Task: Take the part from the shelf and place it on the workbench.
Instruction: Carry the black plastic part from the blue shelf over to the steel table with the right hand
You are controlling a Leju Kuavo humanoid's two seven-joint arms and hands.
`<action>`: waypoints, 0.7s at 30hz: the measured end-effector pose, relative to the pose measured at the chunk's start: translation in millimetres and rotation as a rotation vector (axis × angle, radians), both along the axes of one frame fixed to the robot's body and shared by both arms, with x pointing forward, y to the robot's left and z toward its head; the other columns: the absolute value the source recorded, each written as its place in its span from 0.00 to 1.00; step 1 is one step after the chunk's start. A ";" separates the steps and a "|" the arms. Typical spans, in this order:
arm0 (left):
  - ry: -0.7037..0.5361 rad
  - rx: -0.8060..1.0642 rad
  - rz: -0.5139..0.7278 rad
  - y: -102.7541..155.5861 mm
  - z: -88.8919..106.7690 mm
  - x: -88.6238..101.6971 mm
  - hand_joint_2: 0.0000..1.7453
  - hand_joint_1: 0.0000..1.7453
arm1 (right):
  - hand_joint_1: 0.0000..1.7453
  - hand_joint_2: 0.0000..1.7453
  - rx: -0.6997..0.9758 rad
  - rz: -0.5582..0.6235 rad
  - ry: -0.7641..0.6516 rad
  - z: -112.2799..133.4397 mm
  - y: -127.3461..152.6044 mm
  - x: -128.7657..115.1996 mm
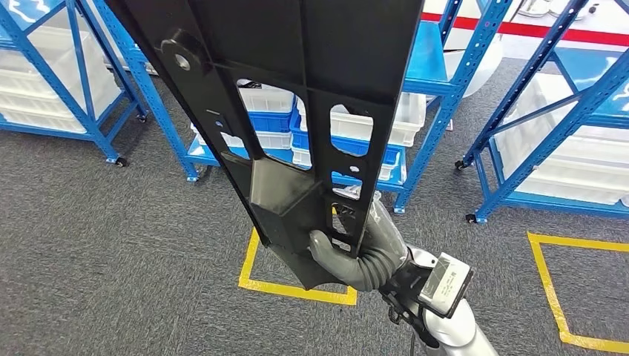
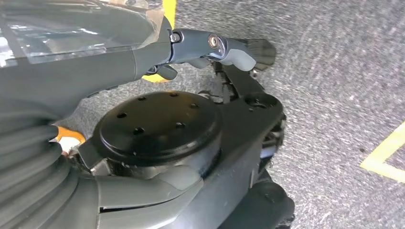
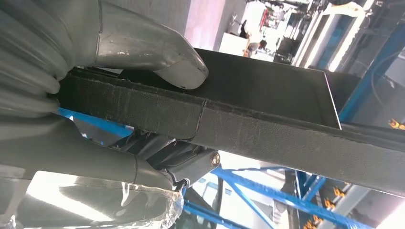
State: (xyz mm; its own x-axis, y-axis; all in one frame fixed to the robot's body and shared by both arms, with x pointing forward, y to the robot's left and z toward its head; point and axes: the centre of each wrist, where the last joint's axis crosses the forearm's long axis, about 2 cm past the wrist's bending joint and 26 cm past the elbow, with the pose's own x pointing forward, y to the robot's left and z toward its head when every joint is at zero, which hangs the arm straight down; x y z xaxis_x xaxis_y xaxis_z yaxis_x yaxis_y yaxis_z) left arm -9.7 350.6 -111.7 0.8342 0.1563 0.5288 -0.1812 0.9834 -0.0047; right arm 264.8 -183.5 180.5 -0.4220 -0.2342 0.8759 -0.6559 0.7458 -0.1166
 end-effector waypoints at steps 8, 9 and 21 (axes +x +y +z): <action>0.003 0.002 -0.001 0.6 0.1 -0.7 1.00 0.00 | 1.00 1.00 -0.001 0.000 0.001 -0.5 -0.4 -0.4; 0.005 0.003 -0.002 0.9 0.1 -1.5 1.00 0.00 | 1.00 1.00 0.000 0.001 0.000 -0.2 0.0 -0.4; 0.008 0.002 -0.004 -1.6 -0.1 2.5 1.00 0.00 | 1.00 1.00 -0.003 0.018 0.003 -2.5 2.1 -3.8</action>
